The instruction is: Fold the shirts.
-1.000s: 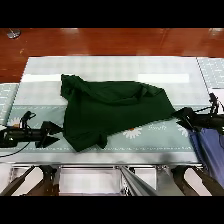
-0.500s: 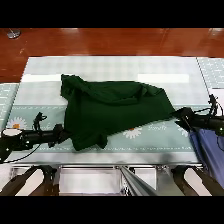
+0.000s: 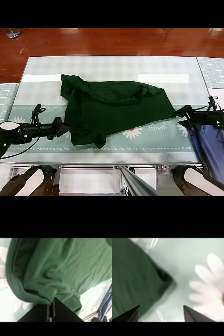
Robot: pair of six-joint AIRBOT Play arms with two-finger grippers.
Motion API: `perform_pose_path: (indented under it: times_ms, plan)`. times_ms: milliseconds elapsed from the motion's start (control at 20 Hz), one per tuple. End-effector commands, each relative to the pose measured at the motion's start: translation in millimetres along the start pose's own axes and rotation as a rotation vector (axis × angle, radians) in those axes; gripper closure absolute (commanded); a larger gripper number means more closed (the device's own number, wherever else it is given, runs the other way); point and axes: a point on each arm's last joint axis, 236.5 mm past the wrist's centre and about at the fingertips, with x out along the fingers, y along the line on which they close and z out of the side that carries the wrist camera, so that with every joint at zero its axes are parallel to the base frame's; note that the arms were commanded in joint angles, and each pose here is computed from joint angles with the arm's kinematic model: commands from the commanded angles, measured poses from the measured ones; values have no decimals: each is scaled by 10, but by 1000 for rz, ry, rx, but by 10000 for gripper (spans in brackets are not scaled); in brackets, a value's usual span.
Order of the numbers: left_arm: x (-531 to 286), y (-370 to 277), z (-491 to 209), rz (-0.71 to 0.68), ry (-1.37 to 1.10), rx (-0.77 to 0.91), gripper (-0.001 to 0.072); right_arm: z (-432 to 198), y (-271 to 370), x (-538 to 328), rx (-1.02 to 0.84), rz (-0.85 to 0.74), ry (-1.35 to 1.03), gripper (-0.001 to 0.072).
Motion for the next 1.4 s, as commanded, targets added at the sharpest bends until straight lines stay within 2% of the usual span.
perform_pose_path:
  times_ms: [0, 150, 200, 250, 300, 350, 550, 750, 850, 950, 1100, 1350]
  plan:
    - [-14, -48, 32, -11, -7, 7, 686, 186, 179, 219, -9, 14, 34, 89]
    - [-20, -120, 72, -39, -22, 10, 686, 343, 507, 399, -67, 24, 48, 89]
    - [-34, -146, 108, -42, -32, 16, 686, 335, 588, 460, -90, 20, 76, 110]
    - [-65, -192, 168, -45, -44, 30, 686, 317, 662, 520, -116, 15, 102, 221]
    - [-110, -262, 250, -50, -62, 51, 687, 289, 729, 571, -148, 9, 129, 505]
    - [-171, -352, 346, -57, -82, 76, 686, 273, 821, 572, -201, 16, 142, 682]
    - [-742, -1224, 897, -145, -223, 281, 687, 525, 1560, -18, -392, 101, 79, 683]
    - [-2024, -2645, 1421, -237, -559, 545, 687, 837, 2874, -1647, -668, 269, -339, 683]
    - [-2686, -3193, 1372, -212, -711, 693, 687, 650, 3362, -2570, -793, 344, -544, 683]
    - [-3231, -3519, 1218, -113, -839, 810, 687, 274, 3653, -3414, -902, 400, -730, 683]
    - [-3730, -3633, 919, 69, -932, 904, 688, -324, 3614, -4232, -977, 386, -929, 683]
    - [-4166, -3571, 294, 263, -1007, 979, 688, -1103, 3036, -4682, -1013, 228, -1022, 682]
